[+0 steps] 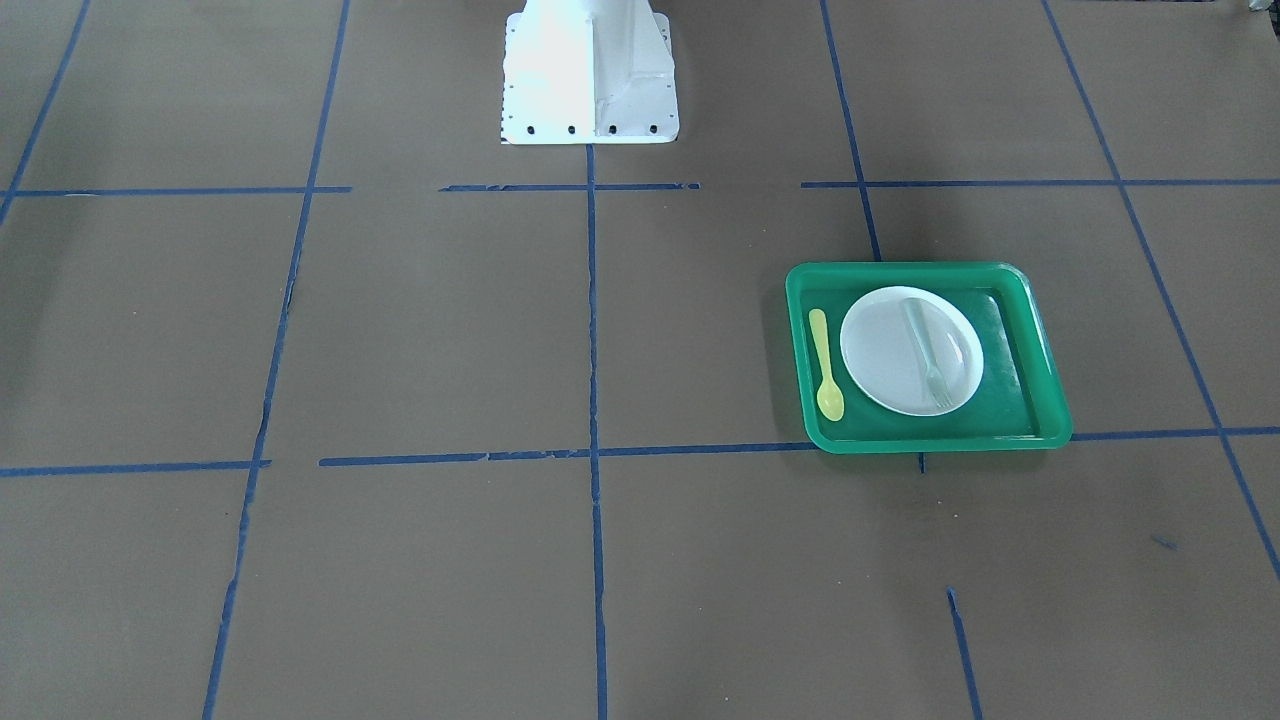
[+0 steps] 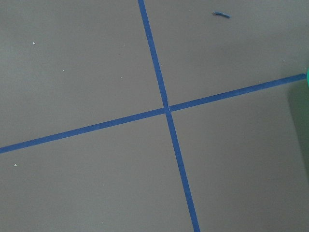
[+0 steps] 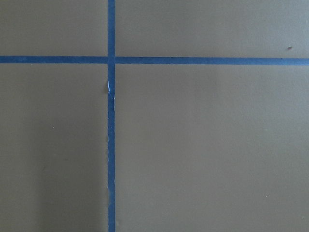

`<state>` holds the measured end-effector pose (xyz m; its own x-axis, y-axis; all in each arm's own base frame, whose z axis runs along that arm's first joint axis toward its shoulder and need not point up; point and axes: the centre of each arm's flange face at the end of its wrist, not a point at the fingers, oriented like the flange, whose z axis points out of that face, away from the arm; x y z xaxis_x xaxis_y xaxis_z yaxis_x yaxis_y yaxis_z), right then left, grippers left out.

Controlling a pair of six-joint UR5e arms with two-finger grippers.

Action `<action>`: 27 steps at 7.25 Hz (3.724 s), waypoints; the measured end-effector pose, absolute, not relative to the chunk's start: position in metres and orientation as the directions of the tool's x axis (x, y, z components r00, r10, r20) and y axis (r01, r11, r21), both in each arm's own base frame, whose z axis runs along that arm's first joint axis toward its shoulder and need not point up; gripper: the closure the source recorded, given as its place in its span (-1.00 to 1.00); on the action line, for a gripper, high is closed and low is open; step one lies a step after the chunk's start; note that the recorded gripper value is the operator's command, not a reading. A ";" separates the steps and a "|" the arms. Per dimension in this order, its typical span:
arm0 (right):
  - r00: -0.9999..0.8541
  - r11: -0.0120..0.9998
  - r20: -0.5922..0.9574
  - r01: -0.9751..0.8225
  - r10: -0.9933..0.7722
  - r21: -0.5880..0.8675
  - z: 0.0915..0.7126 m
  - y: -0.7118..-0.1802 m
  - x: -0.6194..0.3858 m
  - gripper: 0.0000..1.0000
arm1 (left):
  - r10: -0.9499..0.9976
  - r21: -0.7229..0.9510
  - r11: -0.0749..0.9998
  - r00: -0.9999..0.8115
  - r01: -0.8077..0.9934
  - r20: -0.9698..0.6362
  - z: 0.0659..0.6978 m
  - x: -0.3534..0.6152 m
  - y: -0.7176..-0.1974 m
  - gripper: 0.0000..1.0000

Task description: Place fork

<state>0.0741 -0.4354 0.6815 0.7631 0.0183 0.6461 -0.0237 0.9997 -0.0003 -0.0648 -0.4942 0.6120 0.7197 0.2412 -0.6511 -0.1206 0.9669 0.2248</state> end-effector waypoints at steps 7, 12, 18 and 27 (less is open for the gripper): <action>0.763 1.000 0.646 -0.024 0.018 0.000 0.682 -0.435 0.074 -1.00 | 0.176 0.237 0.971 0.713 -0.014 -0.679 0.539 -0.014 -0.508 -1.00; 0.763 1.000 0.646 -0.024 0.018 0.000 0.682 -0.435 0.074 -1.00 | 0.066 0.152 0.985 0.647 0.077 -0.759 0.461 0.233 -0.510 -1.00; 0.763 1.000 0.646 -0.023 0.018 0.000 0.681 -0.435 0.074 -1.00 | 0.032 0.078 0.996 0.694 0.035 -0.720 0.479 0.345 -0.486 -0.98; 0.763 1.000 0.646 -0.024 0.018 0.000 0.681 -0.435 0.074 -1.00 | 0.047 0.063 0.998 0.697 -0.004 -0.715 0.487 0.363 -0.478 1.00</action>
<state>0.0741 -0.4354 0.6815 0.7629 0.0179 0.6462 -0.0237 0.9997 0.0003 0.3631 -0.4783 0.4867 0.6971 0.0473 -0.7154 -0.0036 0.9980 0.0625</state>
